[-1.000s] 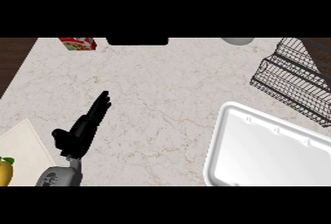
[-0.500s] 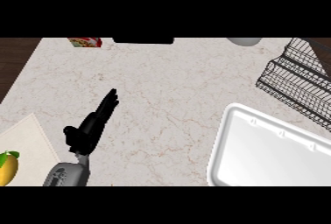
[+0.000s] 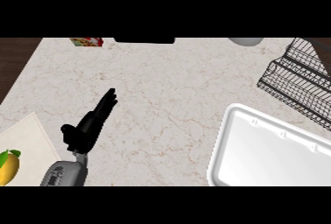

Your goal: Pick the sweet potato from the tray and place it in the tiered basket

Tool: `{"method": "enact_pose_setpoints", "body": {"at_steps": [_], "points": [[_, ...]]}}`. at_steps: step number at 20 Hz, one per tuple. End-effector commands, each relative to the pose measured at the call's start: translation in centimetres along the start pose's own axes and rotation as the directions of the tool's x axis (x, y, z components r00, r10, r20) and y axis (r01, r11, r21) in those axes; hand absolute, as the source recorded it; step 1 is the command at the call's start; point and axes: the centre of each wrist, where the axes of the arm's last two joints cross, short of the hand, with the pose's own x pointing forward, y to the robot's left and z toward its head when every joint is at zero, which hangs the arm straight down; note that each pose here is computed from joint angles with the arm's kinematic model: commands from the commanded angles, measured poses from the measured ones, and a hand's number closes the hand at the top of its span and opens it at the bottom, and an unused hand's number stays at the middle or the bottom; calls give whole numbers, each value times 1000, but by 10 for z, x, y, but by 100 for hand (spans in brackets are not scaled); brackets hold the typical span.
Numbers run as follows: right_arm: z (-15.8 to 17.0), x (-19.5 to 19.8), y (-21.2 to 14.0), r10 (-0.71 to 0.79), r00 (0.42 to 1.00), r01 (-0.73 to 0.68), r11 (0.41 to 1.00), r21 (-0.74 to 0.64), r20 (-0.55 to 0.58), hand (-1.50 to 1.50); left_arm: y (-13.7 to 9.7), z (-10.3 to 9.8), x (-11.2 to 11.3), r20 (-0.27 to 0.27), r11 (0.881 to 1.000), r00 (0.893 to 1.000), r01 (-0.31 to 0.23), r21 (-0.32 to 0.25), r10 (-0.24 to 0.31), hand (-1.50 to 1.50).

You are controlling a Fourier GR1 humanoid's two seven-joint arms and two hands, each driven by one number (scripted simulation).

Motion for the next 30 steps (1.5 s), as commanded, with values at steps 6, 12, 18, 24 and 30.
{"method": "enact_pose_setpoints", "body": {"at_steps": [6,12,18,24,30], "points": [[-31,7,58,-36,999,34,997,74,22,150,-13,7,2,4,1000,1000,-3,16,3,0],[-37,37,82,-158,987,156,979,130,2,150,7,17,4,2,1000,1000,15,7,-15,0],[-42,29,89,-296,915,364,898,246,-273,150,7,18,-9,-2,1000,1000,-9,16,9,0],[-41,7,83,-454,840,519,833,194,-299,-150,3,11,-2,-27,1000,1000,-7,24,8,0],[-39,3,49,-493,847,478,870,-121,-199,-150,6,13,-2,-7,1000,1000,-2,31,2,0]]}}
